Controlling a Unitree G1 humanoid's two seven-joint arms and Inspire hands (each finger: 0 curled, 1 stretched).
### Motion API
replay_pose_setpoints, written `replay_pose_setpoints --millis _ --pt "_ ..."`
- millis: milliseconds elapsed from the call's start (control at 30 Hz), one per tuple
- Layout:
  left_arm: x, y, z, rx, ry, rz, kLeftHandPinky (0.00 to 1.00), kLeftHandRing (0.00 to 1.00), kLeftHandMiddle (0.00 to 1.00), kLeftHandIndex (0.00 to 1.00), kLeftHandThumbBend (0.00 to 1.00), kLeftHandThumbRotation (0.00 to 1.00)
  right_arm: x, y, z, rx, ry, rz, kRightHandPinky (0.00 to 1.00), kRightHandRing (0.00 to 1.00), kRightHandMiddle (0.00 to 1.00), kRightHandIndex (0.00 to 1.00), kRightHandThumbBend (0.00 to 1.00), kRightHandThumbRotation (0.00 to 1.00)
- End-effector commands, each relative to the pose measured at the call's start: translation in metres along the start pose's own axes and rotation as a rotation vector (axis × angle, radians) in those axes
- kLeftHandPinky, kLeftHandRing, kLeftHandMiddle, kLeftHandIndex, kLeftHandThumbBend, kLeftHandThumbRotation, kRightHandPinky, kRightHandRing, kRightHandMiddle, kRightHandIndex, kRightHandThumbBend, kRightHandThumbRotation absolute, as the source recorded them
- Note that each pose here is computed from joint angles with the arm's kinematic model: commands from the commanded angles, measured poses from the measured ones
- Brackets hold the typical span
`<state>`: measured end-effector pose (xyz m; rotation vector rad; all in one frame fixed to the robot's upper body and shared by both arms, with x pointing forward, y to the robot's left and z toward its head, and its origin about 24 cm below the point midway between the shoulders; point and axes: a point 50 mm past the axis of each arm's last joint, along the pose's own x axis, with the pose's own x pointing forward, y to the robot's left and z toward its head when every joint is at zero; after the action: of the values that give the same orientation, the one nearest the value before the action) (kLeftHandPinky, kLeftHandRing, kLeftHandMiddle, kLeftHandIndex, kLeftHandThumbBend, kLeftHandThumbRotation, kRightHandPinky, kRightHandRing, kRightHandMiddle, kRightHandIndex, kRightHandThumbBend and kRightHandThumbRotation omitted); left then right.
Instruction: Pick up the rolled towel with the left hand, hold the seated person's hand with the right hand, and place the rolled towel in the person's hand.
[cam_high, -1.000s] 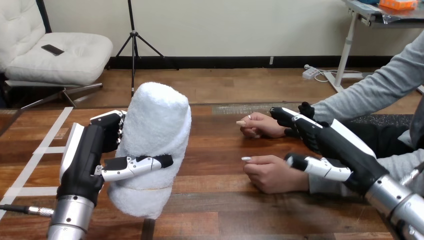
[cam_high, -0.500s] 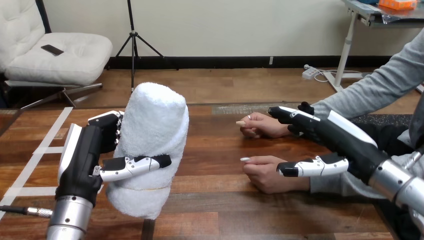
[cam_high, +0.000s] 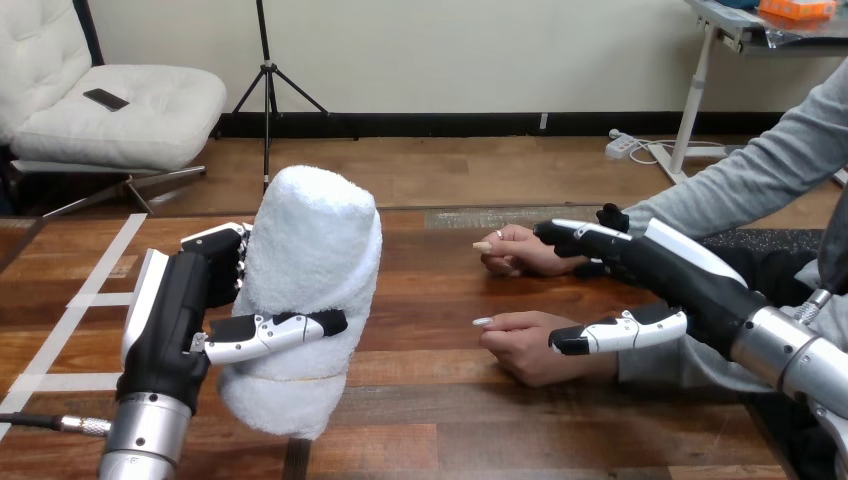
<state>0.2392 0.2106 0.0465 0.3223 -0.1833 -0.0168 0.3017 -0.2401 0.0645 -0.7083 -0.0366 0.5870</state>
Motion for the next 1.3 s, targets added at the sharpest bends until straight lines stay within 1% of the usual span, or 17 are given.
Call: replay_pose_setpoints --millis 0,233,633,767,933,1033,1167,1267 --pt "0.019 0.008 0.023 -0.016 -0.134 0.032 0.28 0.32 0.37 0.41 0.57 0.0 0.009 -0.024 0.013 -0.062 -0.029 -0.041 0.86 0.92 0.94 0.92 1.0 0.47" --pt "0.02 0.011 0.02 -0.004 -0.133 0.031 0.28 0.32 0.37 0.41 0.58 0.0 0.012 -0.027 0.01 -0.071 -0.002 -0.031 0.85 0.93 0.94 0.92 1.0 0.48" --pt "0.018 0.014 0.019 0.008 -0.129 0.035 0.28 0.32 0.37 0.41 0.59 0.0 0.015 -0.036 0.008 -0.125 0.051 -0.018 0.85 0.93 0.95 0.93 1.0 0.47" --pt "0.017 0.015 0.018 0.031 -0.126 0.031 0.28 0.32 0.38 0.41 0.59 0.0 0.016 -0.039 0.009 -0.155 0.064 -0.005 0.85 0.93 0.95 0.93 1.0 0.46" --pt "0.017 0.015 0.016 0.05 -0.118 0.028 0.28 0.33 0.38 0.41 0.6 0.0 0.017 -0.04 0.008 -0.166 0.078 0.008 0.84 0.92 0.95 0.93 1.0 0.44" --pt "0.016 0.015 0.016 0.045 -0.115 0.027 0.28 0.33 0.38 0.41 0.6 0.0 0.018 -0.041 0.006 -0.161 0.096 0.016 0.84 0.93 0.95 0.93 1.0 0.42" --pt "0.015 0.015 0.015 0.029 -0.11 0.026 0.29 0.33 0.38 0.41 0.6 0.0 0.019 -0.041 0.002 -0.17 0.139 0.029 0.84 0.94 0.96 0.94 1.0 0.4" --pt "0.014 0.016 0.016 0.031 -0.109 0.028 0.29 0.33 0.38 0.41 0.59 0.0 0.019 -0.041 0.0 -0.169 0.16 0.034 0.85 0.94 0.96 0.94 1.0 0.4"
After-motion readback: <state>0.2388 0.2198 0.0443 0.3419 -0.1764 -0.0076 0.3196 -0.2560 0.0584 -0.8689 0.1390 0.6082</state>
